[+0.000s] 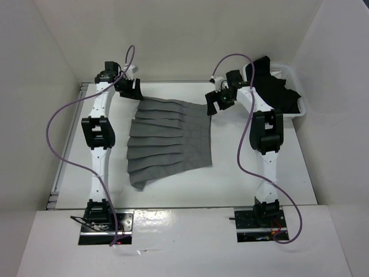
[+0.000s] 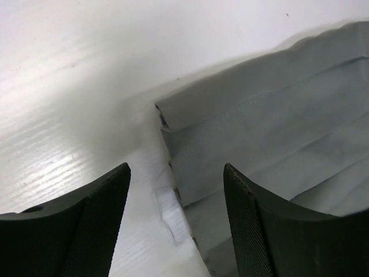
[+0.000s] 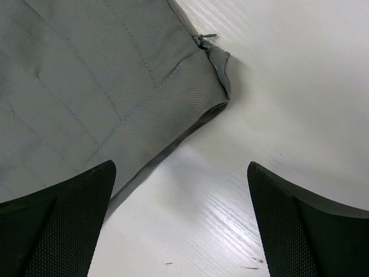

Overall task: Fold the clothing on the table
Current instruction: Fold the skirt

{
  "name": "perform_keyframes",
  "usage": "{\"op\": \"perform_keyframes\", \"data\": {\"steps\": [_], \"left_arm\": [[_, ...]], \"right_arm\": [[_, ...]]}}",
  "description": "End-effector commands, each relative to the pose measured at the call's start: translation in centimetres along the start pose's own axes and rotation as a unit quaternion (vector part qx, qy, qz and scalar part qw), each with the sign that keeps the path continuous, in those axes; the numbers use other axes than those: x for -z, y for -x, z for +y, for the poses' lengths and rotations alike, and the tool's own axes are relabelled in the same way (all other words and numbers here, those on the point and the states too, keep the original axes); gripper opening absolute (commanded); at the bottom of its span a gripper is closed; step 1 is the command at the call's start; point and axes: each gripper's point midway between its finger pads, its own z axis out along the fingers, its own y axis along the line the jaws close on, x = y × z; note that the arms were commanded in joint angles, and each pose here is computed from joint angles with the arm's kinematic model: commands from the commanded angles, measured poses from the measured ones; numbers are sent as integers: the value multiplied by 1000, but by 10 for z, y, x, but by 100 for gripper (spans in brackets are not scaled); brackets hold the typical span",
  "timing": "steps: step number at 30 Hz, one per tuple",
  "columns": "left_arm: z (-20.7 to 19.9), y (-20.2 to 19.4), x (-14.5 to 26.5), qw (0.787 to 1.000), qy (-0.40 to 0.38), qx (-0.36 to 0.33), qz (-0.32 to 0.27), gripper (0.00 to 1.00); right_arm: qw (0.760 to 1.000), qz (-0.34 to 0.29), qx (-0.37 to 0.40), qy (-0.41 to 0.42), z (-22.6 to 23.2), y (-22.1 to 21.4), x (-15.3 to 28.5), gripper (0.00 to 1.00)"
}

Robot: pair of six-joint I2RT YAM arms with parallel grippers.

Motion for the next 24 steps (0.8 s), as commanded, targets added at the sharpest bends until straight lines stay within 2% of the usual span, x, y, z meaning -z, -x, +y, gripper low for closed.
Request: {"op": "perform_keyframes", "data": {"steps": [1,5,16,24], "left_arm": [[-8,0,7,1000,-9,-6,12,72],[-21,-5,-7,999,-5,-10,30,71],[-5,-24,-29,998,26,-4,52,71],[5,-6,-23,998,61,-11,27,71]], "right_arm": [[999,-42,14,3,0,28,2,99],[999,-37,12,5,0,22,-2,99],[999,-38,7,16,0,15,-5,99],[999,-40,7,25,4,14,-4,99]]}}
